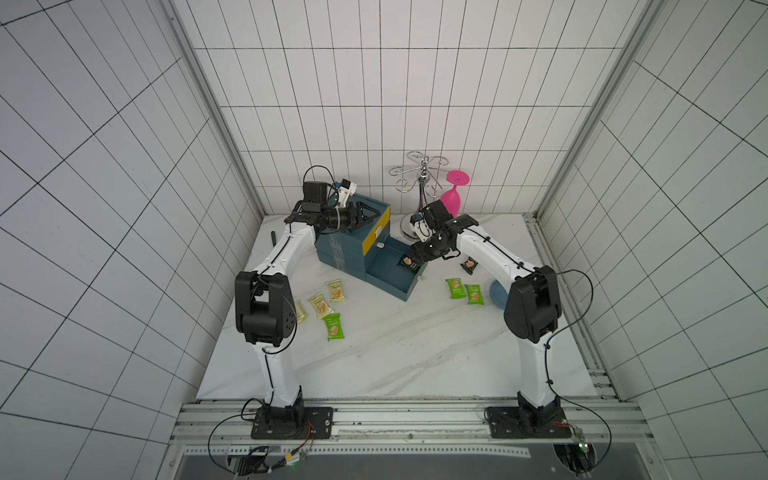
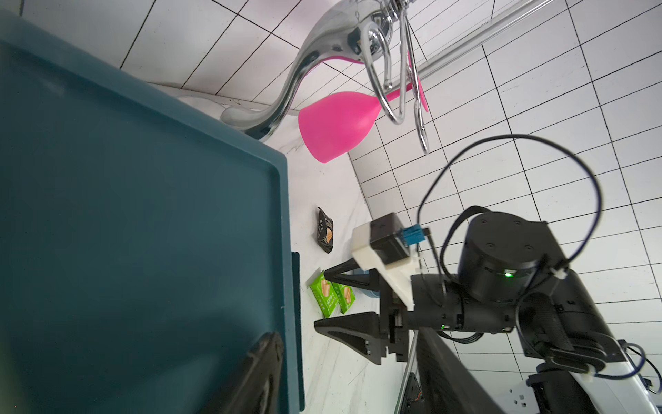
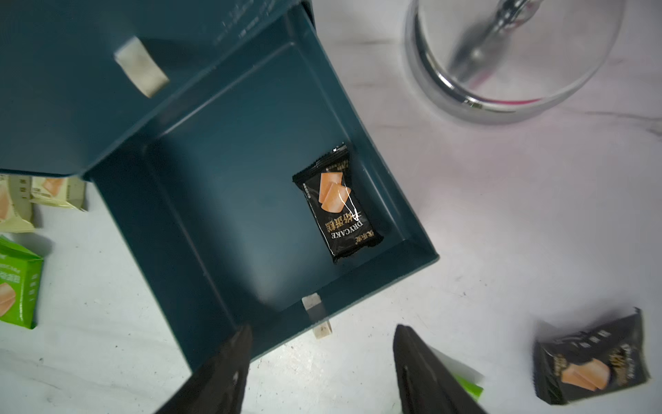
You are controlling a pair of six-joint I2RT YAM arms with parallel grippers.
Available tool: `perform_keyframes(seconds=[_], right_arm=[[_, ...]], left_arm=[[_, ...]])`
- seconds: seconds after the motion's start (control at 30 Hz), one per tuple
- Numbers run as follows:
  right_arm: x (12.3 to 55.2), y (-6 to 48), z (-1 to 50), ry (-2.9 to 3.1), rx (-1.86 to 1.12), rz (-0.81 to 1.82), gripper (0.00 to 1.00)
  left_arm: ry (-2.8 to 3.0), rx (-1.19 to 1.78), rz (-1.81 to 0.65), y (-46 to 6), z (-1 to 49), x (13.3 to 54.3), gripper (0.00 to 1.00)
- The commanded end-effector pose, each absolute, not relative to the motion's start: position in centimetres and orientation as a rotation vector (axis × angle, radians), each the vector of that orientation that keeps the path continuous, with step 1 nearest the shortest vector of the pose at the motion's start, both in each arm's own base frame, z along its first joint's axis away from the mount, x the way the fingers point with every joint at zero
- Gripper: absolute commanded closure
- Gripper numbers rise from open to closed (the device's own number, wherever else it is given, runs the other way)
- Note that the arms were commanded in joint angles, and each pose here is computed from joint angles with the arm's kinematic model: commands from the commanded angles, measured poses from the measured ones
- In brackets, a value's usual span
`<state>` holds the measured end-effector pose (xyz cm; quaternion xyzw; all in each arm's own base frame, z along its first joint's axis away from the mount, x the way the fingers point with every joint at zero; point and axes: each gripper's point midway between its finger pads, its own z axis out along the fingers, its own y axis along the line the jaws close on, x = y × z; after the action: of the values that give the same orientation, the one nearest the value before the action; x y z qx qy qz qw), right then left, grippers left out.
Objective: Take the cookies out of the drawer
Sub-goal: Place the cookie at the center of the board, then pick up the cookie from the drawer.
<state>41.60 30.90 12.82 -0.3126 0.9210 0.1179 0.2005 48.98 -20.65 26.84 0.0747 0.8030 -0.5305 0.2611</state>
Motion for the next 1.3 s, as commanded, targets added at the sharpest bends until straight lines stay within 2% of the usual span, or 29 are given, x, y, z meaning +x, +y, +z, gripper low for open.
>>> perform_keyframes(seconds=[0.0,0.4,1.27], right_arm=[[42.1,32.7,13.5,2.526,-0.941,0.364,0.34],[44.1,35.1,11.5,2.528,-0.977,0.370,0.36],[45.0,35.2,5.3,2.658,-0.947,0.305,0.39]], left_arm=[[2.413,0.010,-1.444,-20.3,18.7,48.5,0.36],[2.425,0.005,-1.443,-20.1,17.6,48.7,0.36],[2.427,-0.015,-1.479,-20.1,16.1,48.9,0.37]])
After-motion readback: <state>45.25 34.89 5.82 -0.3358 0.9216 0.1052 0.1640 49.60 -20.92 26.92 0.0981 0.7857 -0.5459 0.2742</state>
